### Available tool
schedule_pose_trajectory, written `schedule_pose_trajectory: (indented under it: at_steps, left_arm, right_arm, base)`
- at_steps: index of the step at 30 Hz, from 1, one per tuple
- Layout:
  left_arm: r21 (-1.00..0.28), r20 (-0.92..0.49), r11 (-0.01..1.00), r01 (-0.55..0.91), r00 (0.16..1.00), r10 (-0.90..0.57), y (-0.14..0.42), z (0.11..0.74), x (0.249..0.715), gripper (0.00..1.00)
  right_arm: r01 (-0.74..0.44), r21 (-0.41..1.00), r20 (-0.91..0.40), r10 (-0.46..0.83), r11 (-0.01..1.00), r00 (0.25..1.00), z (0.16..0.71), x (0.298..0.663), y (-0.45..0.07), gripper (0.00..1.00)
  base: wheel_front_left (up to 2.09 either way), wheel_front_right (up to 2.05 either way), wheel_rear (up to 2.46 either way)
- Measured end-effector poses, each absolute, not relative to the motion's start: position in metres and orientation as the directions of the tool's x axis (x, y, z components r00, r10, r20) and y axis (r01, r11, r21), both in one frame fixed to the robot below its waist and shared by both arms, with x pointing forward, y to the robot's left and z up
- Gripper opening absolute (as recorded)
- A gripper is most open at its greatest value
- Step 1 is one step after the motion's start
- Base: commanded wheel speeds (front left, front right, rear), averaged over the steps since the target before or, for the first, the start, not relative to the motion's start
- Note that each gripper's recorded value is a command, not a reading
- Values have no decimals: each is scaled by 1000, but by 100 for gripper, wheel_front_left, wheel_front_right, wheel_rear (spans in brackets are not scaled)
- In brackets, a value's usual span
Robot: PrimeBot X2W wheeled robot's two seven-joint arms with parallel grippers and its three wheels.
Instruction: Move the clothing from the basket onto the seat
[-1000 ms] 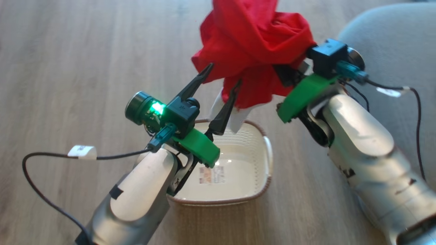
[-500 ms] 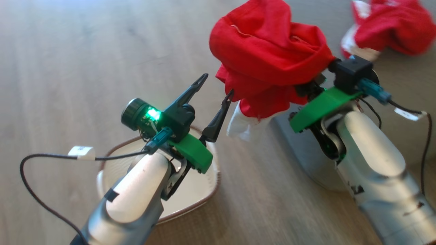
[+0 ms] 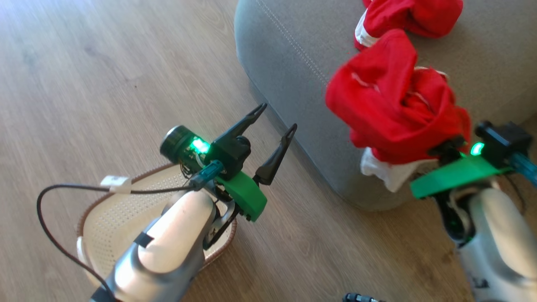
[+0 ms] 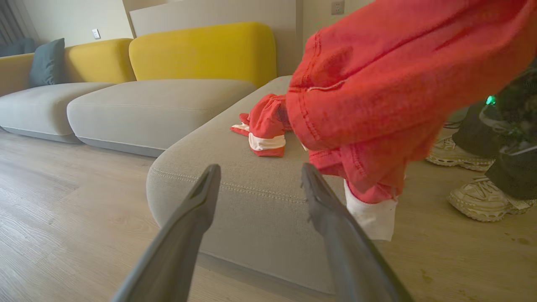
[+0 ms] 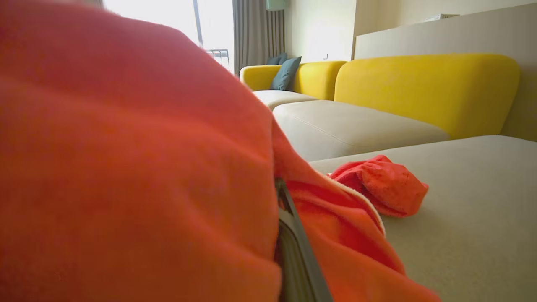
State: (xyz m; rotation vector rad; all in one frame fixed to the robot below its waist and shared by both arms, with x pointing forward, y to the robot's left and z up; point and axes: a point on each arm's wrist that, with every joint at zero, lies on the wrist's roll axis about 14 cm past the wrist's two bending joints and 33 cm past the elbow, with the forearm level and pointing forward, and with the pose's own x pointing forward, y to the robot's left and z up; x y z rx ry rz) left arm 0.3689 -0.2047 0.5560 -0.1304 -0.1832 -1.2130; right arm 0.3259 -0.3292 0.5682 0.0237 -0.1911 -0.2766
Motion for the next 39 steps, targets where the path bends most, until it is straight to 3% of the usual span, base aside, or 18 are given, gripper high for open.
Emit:
schedule_pose_trajectory:
  at_steps: [8,15,24,33,39]
  left_arm:
    - [-43,185,327,944,329,-926,-209,535,379,100]
    - [-90,121,338,937,347,-930,-200,492,398,100]
    - [-110,118,349,931,361,-925,-188,468,422,100]
    - [-120,99,382,916,394,-914,-164,440,448,100]
    - [-125,89,405,906,417,-905,-150,425,461,100]
  right_arm:
    - [393,-140,186,-366,909,912,585,305,-389,0]
    - [487,-313,263,-419,815,869,651,342,-458,0]
    - [633,-295,254,-580,715,774,666,376,-529,0]
    - [682,-271,246,-636,679,731,664,442,-559,0]
    - [684,-263,94,-688,680,720,592,471,-566,0]
  base:
    - [0,0,0]
    - [0,0,0]
    - [0,0,0]
    - [0,0,0]
    - [0,0,0]
